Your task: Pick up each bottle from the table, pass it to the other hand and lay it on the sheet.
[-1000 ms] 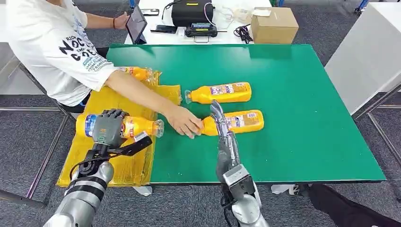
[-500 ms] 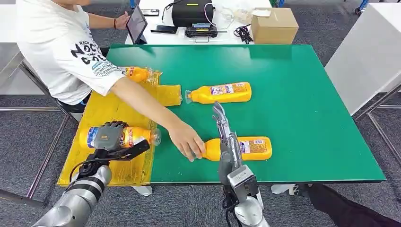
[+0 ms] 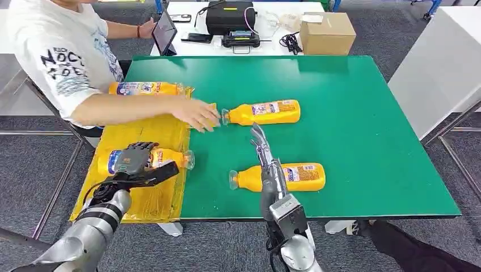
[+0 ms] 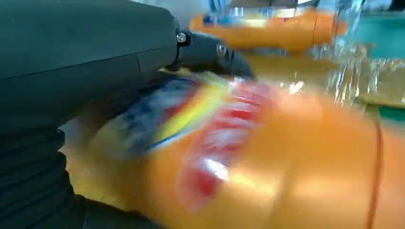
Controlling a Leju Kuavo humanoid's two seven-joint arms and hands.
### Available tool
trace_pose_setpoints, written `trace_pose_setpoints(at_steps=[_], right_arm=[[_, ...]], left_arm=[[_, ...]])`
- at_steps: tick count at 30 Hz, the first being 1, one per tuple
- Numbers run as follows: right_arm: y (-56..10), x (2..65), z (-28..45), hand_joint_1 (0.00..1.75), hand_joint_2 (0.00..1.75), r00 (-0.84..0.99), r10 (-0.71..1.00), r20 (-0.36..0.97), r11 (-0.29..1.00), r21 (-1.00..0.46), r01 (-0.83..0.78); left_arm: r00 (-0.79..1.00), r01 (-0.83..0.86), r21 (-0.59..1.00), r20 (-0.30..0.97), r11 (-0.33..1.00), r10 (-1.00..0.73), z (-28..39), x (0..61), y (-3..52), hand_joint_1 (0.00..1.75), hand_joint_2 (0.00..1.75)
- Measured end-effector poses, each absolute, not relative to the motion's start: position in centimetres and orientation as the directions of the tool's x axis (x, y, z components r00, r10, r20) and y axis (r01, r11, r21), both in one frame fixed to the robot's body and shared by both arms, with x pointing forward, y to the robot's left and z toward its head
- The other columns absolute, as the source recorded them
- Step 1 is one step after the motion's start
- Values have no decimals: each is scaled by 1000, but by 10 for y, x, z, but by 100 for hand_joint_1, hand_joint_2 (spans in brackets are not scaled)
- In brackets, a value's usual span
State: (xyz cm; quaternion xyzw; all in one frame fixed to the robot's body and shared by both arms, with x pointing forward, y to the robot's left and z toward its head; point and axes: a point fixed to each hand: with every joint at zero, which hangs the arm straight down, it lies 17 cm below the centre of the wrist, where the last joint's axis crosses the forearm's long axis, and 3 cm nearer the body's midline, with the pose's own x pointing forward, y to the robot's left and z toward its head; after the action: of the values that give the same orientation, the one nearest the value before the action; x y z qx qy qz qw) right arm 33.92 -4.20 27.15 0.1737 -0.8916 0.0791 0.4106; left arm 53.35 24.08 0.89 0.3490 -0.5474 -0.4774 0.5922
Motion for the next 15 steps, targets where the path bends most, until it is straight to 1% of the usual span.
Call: trace_pose_setpoints(at_steps=[3, 5, 8, 11, 15], right_arm=[[-42, 341, 268, 0, 0, -591, -244, 769, 926, 5, -377], [-42, 343, 266, 0, 0, -581, -246, 776, 925, 10, -379], [-41, 347, 262, 0, 0, -566, -250, 785, 924, 19, -381], [-41, 351, 261, 0, 0, -556, -259, 790, 922, 30, -387], [-39, 358, 255, 0, 0, -529, -269, 805, 918, 48, -394]], left_arm=[[-49, 233, 912, 359, 338, -932, 1, 531, 238, 0, 0], [-42, 282, 877, 417, 390, -908, -4, 529, 234, 0, 0], [-14, 347, 789, 544, 506, -839, -6, 527, 229, 0, 0], [4, 377, 737, 605, 561, -796, -8, 525, 226, 0, 0], [40, 435, 615, 717, 658, -696, -8, 520, 220, 0, 0]])
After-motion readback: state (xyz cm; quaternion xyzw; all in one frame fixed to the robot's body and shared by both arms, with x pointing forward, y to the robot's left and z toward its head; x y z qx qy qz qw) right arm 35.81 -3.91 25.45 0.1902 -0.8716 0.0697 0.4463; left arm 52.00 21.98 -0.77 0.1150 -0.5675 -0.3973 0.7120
